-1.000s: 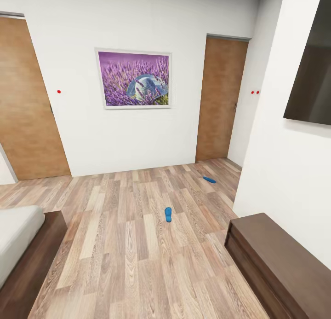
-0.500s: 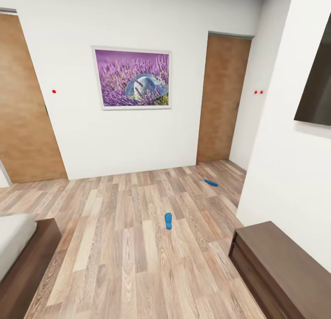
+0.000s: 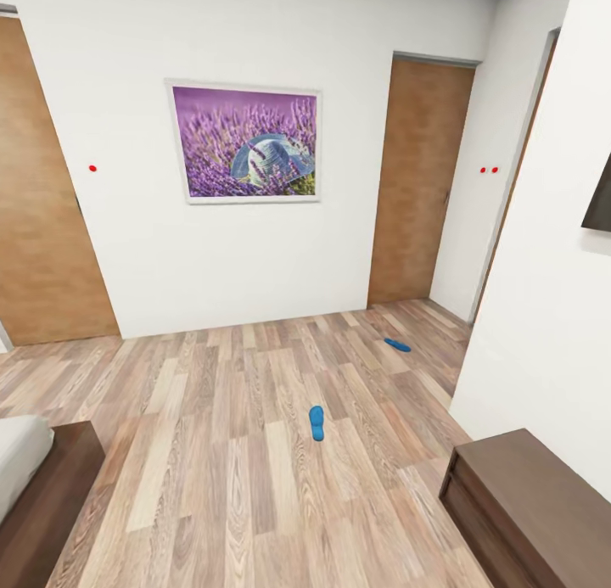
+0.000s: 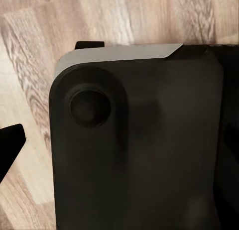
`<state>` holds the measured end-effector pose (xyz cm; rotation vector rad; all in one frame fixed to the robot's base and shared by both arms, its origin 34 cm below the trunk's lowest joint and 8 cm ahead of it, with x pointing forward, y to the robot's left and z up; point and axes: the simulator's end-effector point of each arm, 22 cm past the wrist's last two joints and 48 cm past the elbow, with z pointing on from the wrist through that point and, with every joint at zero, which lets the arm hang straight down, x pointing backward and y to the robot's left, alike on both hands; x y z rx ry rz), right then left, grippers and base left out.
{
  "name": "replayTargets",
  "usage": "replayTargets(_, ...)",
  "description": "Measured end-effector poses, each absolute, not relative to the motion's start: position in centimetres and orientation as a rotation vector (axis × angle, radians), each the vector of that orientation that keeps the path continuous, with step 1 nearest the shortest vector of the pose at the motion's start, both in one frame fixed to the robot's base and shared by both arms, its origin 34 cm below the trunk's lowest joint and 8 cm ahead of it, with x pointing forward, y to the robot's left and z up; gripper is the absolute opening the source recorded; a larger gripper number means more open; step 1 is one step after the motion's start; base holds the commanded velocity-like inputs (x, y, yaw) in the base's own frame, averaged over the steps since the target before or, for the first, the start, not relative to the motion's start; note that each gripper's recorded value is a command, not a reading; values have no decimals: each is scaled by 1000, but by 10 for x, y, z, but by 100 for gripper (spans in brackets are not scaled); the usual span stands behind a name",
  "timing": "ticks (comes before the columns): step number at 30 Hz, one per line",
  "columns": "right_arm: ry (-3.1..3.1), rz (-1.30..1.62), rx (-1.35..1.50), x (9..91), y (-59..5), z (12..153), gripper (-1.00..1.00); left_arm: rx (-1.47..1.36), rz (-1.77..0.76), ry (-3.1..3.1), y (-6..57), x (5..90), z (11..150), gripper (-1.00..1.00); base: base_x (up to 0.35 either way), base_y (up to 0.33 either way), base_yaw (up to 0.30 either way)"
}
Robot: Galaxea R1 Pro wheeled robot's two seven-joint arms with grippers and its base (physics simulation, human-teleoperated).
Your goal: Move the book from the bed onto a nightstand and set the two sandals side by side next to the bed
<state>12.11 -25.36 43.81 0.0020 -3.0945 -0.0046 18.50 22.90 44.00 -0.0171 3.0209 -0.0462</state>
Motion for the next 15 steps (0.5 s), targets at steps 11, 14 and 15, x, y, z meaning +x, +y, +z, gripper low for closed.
replayTargets(11,-3098,-4,2,122,-254,438,100,-15,-51,3017,227,186,440,100,290,139,216)
replayTargets(14,-3098,-4,2,122,-254,438,100,-13,-52,3017,226,186,440,100,237,131,209)
replayTargets(15,-3098,-4,2,122,-254,438,100,-12,-52,3017,226,187,440,100,198,116,207)
